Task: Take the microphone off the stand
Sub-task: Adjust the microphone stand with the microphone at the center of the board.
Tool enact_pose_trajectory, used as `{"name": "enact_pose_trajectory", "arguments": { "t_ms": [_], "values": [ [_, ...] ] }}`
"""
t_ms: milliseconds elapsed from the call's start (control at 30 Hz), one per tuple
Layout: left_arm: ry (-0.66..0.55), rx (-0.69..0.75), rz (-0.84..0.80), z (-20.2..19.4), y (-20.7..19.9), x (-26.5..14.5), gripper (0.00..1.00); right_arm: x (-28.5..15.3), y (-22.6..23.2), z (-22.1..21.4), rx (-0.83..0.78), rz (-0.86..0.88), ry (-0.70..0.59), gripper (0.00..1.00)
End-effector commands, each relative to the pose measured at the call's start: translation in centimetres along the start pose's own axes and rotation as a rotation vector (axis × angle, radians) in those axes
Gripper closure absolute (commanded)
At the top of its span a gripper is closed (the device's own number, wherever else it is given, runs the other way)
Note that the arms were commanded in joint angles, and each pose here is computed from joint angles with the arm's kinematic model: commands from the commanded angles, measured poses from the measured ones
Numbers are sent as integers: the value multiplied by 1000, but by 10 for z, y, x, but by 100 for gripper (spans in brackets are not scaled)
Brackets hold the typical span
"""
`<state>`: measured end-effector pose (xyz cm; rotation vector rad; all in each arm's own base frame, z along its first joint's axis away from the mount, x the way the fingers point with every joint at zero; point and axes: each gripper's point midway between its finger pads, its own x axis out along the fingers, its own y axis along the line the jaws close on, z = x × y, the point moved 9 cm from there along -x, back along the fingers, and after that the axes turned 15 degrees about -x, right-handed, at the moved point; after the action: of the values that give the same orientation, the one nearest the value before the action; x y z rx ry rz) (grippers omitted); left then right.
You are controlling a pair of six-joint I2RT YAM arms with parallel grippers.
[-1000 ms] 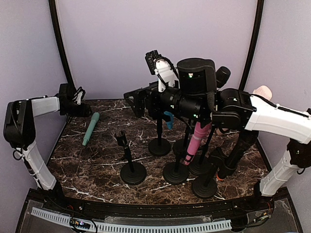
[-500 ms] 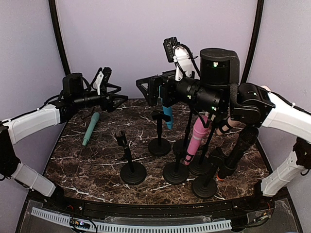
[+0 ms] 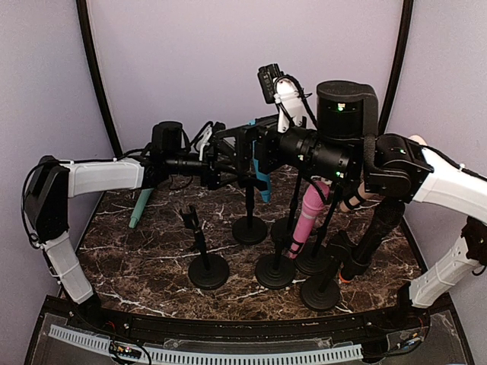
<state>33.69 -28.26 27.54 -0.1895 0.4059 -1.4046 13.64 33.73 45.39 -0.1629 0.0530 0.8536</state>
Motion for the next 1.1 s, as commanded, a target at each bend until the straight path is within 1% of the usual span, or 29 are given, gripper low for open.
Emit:
{"name": "enact_pose_trajectory", "arguments": {
  "t_ms": [0, 100, 300, 433, 500, 767, 933, 1067],
  "values": [
    [-7, 78, -82, 20, -9, 9, 15, -5, -5, 7, 31, 5, -38, 2],
    [20, 56, -104, 17, 0, 18, 15, -5, -4, 7, 39, 14, -42, 2],
    [67, -2, -173, 14, 0, 25, 17, -5, -4, 7, 44, 13, -41, 2],
    [122, -23, -153, 7, 0, 28, 18, -5, -4, 8, 47, 18, -46, 1],
    [143, -28, -143, 5, -1, 29, 20, -5, -3, 8, 47, 21, -46, 2],
    [211, -21, -93, -2, -9, 26, 32, -6, -4, 7, 54, 18, -49, 2],
    [222, -10, -75, -7, -20, 21, 34, -7, -4, 6, 59, 12, -47, 2],
    [205, 20, -56, -6, -30, 16, 36, -7, -5, 4, 61, 4, -43, 2]
  ]
}}
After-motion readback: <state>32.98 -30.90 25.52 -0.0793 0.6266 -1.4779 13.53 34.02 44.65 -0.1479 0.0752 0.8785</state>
